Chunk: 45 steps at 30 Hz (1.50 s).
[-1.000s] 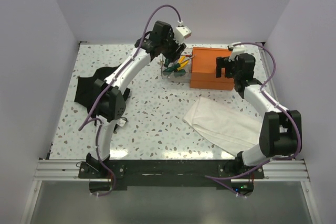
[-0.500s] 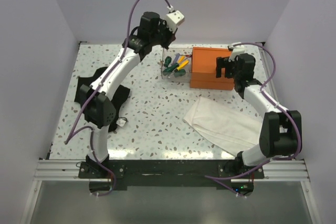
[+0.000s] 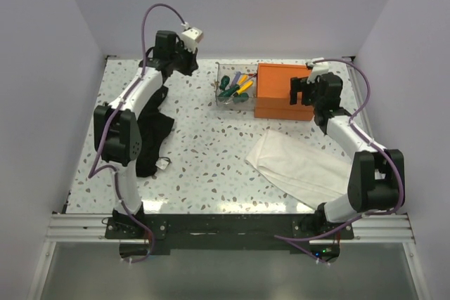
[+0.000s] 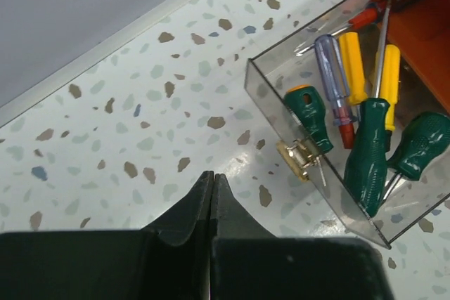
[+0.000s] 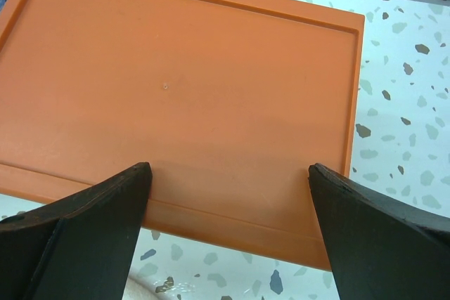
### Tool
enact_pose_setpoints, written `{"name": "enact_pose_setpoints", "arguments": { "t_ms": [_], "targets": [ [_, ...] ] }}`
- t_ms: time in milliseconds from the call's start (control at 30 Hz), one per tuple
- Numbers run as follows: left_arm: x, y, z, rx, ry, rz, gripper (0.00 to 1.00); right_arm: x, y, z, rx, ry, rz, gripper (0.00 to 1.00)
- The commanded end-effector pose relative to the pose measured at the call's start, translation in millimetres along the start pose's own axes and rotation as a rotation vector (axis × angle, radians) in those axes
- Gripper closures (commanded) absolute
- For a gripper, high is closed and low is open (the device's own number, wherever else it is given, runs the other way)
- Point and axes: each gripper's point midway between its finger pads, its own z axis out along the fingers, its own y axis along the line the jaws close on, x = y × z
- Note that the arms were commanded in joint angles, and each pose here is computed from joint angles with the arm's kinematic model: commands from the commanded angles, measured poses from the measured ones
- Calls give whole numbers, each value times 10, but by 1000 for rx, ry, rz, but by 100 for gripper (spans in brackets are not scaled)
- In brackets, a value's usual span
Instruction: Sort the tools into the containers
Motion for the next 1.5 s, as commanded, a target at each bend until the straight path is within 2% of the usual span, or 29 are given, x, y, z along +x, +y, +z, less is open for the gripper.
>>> {"name": "enact_pose_setpoints", "arguments": {
  "t_ms": [0, 233, 433, 900, 1067, 1200, 1233, 1333, 1400, 1467],
  "targets": [
    [-53, -429, 281, 163, -52, 17, 100, 1194, 25, -216, -27, 421, -66, 1],
    [-200, -946, 529, 264, -87, 72, 100, 1226, 38, -179, -38, 437, -64, 2],
    [-283, -1467, 547, 357, -102, 72, 100, 1264, 76, -153, -55, 446, -55, 2],
    [-180, -2429, 694, 534, -86, 76, 100, 1290, 119, -114, -72, 450, -42, 2],
    [-182, -2398, 700, 504, -85, 99, 100, 1297, 123, -117, -75, 451, -37, 2],
    [-181, -2184, 594, 392, -57, 127, 100, 1224, 104, -126, -64, 434, -43, 2],
    [-321, -2117, 447, 355, -80, 127, 100, 1187, 96, -131, -59, 428, -45, 2],
    [-415, -1931, 94, 311, -90, 104, 99, 921, 18, -172, -17, 373, -36, 1],
    [-425, -1701, -149, 236, -86, 86, 89, 755, -3, -200, 6, 347, -4, 1],
    [-383, -1498, -310, 219, -78, 100, 93, 420, -11, -224, 10, 279, 16, 1]
  ]
}}
